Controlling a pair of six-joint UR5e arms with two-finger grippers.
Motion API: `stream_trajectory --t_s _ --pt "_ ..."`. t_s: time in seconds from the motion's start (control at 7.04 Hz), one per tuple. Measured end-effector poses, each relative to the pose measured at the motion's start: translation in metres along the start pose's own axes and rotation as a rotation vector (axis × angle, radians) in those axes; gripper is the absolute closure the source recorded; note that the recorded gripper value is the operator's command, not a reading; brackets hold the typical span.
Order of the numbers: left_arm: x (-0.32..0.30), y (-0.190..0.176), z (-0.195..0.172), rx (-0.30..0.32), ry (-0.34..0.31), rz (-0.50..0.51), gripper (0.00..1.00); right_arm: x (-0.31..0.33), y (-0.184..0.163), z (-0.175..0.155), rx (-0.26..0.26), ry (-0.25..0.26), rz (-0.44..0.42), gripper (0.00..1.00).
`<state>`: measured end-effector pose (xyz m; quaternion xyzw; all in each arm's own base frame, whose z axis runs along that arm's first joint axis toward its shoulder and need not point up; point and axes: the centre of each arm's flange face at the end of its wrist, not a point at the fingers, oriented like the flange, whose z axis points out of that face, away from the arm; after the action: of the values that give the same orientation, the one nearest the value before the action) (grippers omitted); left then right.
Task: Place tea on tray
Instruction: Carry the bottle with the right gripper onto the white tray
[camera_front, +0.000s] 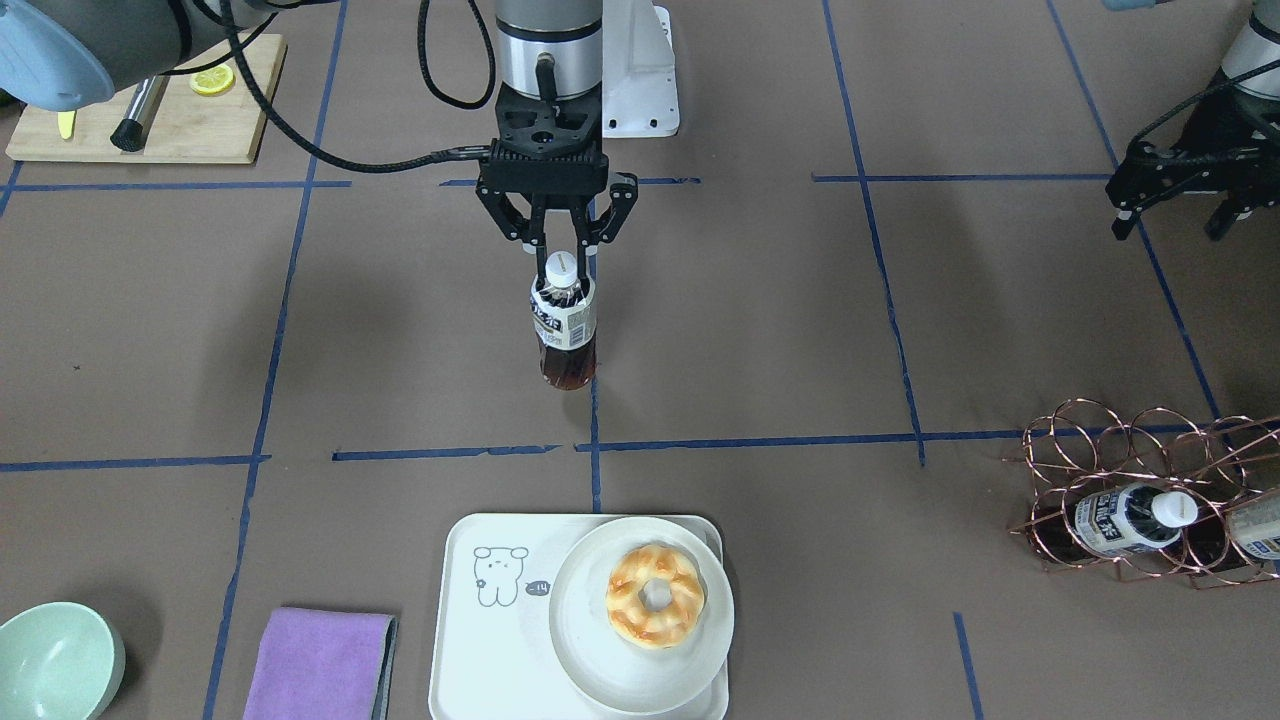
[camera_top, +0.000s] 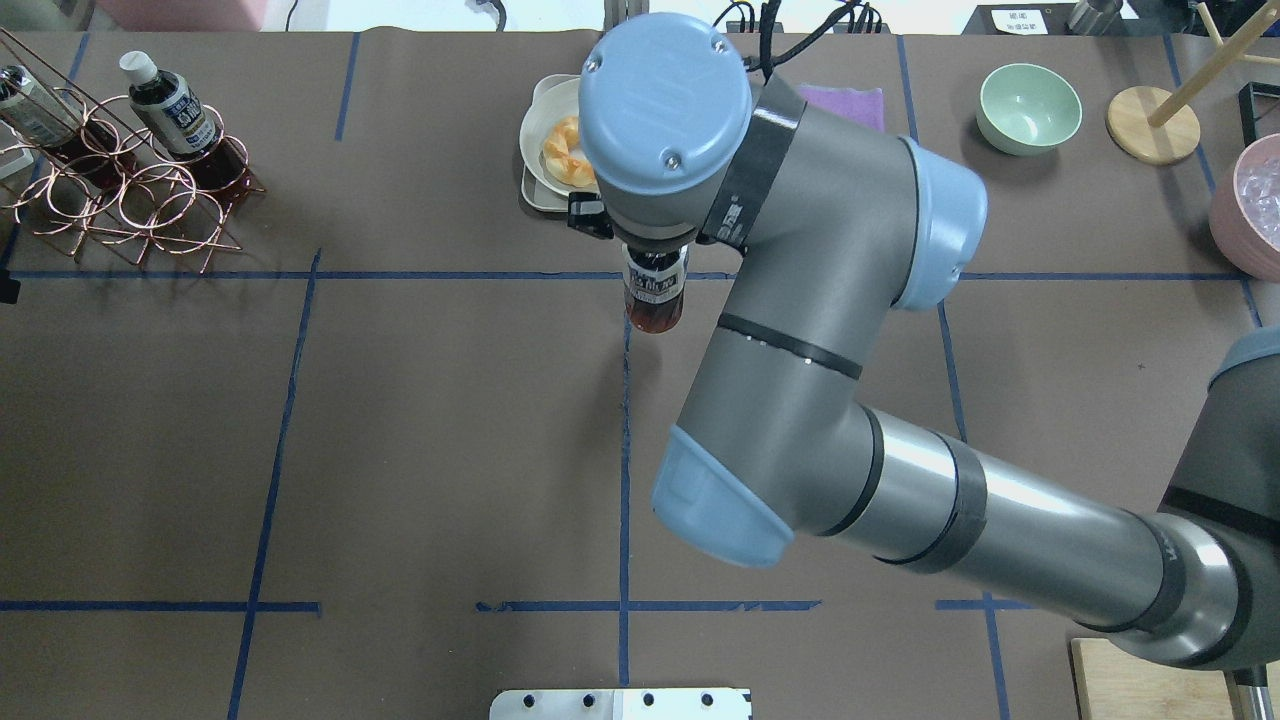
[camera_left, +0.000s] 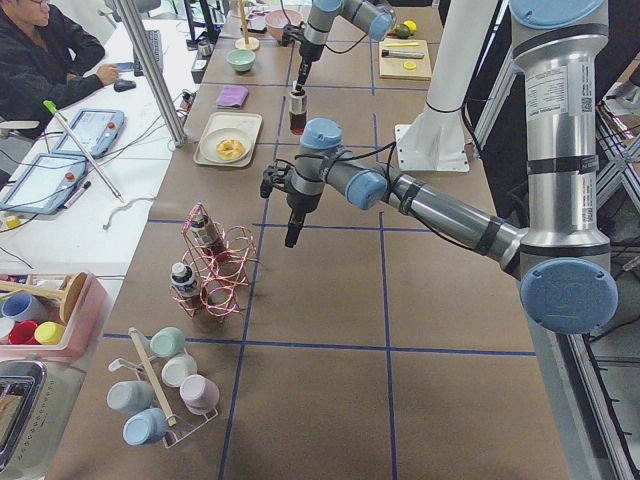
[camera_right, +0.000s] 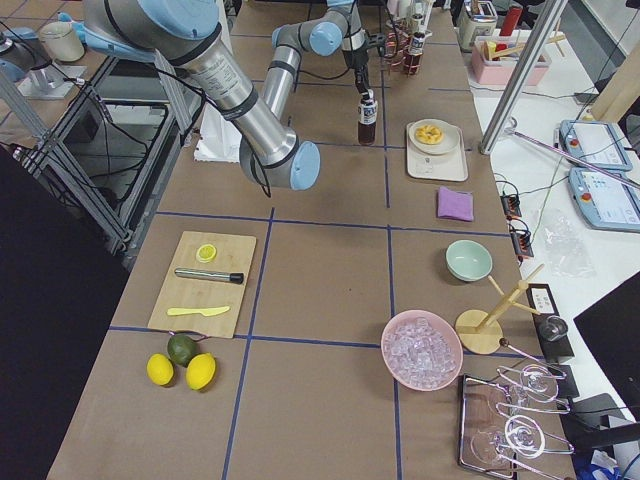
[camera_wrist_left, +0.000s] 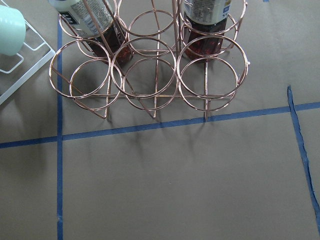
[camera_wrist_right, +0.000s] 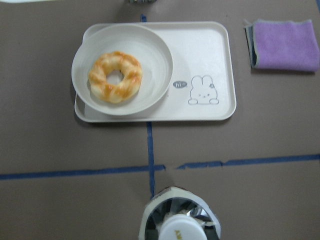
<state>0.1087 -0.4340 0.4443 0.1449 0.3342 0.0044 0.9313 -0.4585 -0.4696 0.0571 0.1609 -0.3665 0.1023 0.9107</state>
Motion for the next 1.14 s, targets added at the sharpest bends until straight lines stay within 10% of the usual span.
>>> stream_trajectory --t_s 0.57,1.14 --pt "0.000 0.000 -0.001 -0.001 0.003 0.000 0.00 0.039 -0.110 0.038 0.099 0.002 0.041 1.00" --pt "0.002 -0.001 -0.003 0.004 0.004 0.002 0.00 0.053 -0.197 0.097 0.056 0.002 0.061 1.00"
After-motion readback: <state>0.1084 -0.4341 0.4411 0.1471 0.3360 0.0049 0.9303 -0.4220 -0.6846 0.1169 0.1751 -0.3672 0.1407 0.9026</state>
